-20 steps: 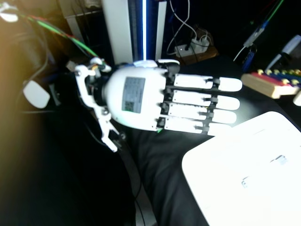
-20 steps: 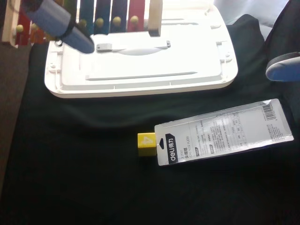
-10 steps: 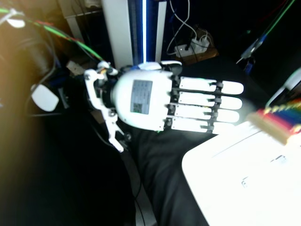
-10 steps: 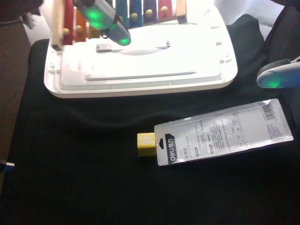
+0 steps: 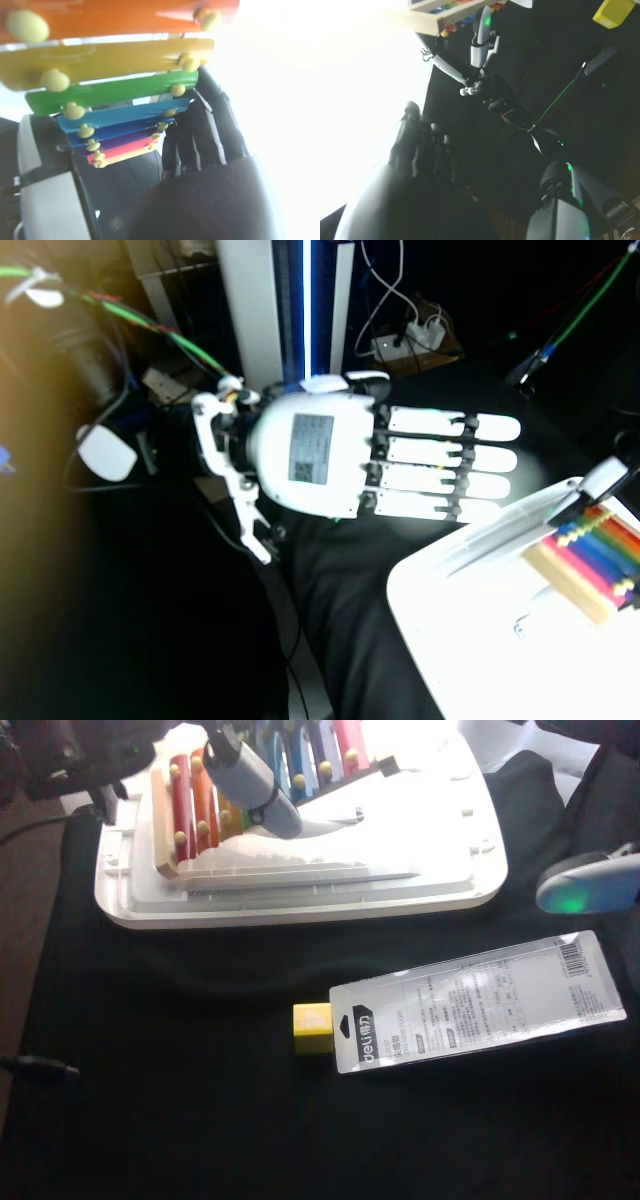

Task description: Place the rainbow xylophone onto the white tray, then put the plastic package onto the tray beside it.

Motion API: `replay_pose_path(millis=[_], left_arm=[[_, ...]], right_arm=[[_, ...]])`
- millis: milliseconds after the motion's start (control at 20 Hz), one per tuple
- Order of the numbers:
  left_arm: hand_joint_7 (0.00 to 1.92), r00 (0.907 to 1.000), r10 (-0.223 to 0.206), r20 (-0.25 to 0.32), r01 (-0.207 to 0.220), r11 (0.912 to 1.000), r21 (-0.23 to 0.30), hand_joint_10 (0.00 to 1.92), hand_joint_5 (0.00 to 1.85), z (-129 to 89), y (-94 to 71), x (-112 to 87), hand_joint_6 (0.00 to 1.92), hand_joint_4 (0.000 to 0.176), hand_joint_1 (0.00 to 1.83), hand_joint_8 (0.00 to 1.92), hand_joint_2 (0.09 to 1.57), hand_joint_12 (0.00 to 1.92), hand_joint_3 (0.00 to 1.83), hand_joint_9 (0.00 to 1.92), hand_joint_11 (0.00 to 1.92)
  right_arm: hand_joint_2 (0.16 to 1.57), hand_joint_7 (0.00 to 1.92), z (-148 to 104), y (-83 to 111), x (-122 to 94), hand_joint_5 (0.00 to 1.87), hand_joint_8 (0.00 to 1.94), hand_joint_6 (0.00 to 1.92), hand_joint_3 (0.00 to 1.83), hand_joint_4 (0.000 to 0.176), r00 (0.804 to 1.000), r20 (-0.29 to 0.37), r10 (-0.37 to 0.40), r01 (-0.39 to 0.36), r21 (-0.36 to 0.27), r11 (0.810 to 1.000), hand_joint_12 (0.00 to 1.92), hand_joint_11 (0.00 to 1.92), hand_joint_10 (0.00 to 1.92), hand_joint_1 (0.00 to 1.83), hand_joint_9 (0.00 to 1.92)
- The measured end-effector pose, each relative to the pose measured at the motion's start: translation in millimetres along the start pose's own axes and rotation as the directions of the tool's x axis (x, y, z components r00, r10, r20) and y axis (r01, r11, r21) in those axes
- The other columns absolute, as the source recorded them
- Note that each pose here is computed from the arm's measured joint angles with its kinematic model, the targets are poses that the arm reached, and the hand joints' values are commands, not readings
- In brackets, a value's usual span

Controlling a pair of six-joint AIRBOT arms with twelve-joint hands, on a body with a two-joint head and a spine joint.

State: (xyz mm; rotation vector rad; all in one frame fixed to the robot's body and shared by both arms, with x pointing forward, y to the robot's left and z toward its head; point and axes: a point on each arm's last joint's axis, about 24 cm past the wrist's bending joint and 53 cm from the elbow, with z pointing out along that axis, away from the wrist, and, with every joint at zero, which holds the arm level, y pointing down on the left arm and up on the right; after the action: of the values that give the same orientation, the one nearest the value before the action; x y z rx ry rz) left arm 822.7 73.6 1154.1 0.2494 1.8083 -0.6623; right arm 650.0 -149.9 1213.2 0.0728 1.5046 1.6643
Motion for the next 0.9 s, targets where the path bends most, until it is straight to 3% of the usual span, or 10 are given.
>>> replay_pose_path(millis=[50,100,300,400,550,600,700,750,850,900], left_arm=[[0.47,0.9999,-0.012,-0.003,0.012,0.9999,-0.001,1.01,0.44,3,-0.3,3.3,0.85,0.000,1.12,0.84,1.05,1.35,0.00,0.47,0.35],[0.47,0.9993,-0.037,-0.002,0.037,0.9993,-0.006,0.95,0.43,3,2.9,6.0,0.84,0.014,1.07,0.75,1.05,1.32,0.00,0.46,0.34],[0.57,0.9975,-0.070,-0.009,0.069,0.9957,-0.062,0.78,0.53,5,23.3,16.6,0.59,0.000,1.01,0.55,1.08,1.18,0.00,0.54,0.39],[0.65,0.9967,-0.080,-0.013,0.078,0.9934,-0.084,0.65,0.63,7,28.8,21.3,0.39,0.000,1.09,0.41,1.07,1.07,0.00,0.58,0.39],[0.73,0.9962,-0.082,-0.029,0.078,0.9912,-0.107,0.22,0.70,12,31.9,32.5,0.13,0.000,1.04,0.08,1.10,0.78,0.00,0.74,0.51],[0.75,0.9962,-0.081,-0.032,0.077,0.9904,-0.115,0.05,0.70,13,33.2,34.8,0.04,0.000,1.08,0.01,1.09,0.62,0.00,0.82,0.58],[0.73,0.9956,-0.088,-0.033,0.083,0.9881,-0.130,0.01,0.70,15,35.9,36.8,0.02,0.000,1.04,0.00,1.08,0.55,0.00,0.80,0.57],[0.68,0.9953,-0.091,-0.033,0.086,0.9869,-0.137,0.00,0.65,14,37.3,37.2,0.00,0.000,0.99,0.00,1.07,0.63,0.00,0.74,0.37],[0.65,0.9943,-0.101,-0.035,0.094,0.9847,-0.147,0.00,0.61,14,40.7,39.8,0.00,0.000,0.94,0.00,1.07,0.63,0.00,0.68,0.30],[0.48,0.9937,-0.105,-0.037,0.098,0.9823,-0.160,0.00,0.41,13,45.3,42.4,0.00,0.000,0.82,0.00,1.02,0.58,0.00,0.45,0.14]], right_arm=[[0.84,0.12,1,-0.6,2,0.09,0.01,0.01,0.00,0.028,1.000,-0.007,-0.001,0.001,0.000,1.000,0.08,0.23,0.02,0.58,0.12],[0.84,0.11,1,-1.0,5,0.09,0.01,0.01,0.00,0.039,1.000,-0.013,0.001,-0.001,-0.001,1.000,0.08,0.23,0.01,0.60,0.12],[0.84,0.11,3,0.5,6,0.07,0.00,0.00,0.00,0.028,1.000,-0.023,0.007,-0.007,-0.008,1.000,0.07,0.23,0.01,0.62,0.11],[0.85,0.13,4,1.2,6,0.09,0.01,0.01,0.00,0.045,1.000,-0.021,0.010,-0.010,-0.012,1.000,0.06,0.20,0.01,0.63,0.12],[0.83,0.14,5,1.1,8,0.10,0.01,0.01,0.00,0.049,1.000,-0.027,0.010,-0.010,-0.013,1.000,0.06,0.21,0.01,0.62,0.14],[0.81,0.14,5,1.0,8,0.12,0.01,0.01,0.00,0.077,1.000,-0.026,0.011,-0.011,-0.012,1.000,0.06,0.22,0.01,0.65,0.13],[0.82,0.14,5,1.4,7,0.11,0.01,0.01,0.00,0.086,1.000,-0.026,0.010,-0.010,-0.013,1.000,0.06,0.22,0.01,0.66,0.13],[0.81,0.15,6,1.4,8,0.09,0.01,0.00,0.00,0.087,1.000,-0.027,0.011,-0.011,-0.015,1.000,0.06,0.23,0.00,0.67,0.13],[0.81,0.16,7,2.9,9,0.08,0.01,0.00,0.00,0.086,0.999,-0.031,0.010,-0.010,-0.020,1.000,0.06,0.24,0.00,0.67,0.14],[0.81,0.15,9,3.9,10,0.06,0.00,0.00,0.00,0.083,0.999,-0.033,0.011,-0.012,-0.026,1.000,0.07,0.25,0.00,0.64,0.12]])
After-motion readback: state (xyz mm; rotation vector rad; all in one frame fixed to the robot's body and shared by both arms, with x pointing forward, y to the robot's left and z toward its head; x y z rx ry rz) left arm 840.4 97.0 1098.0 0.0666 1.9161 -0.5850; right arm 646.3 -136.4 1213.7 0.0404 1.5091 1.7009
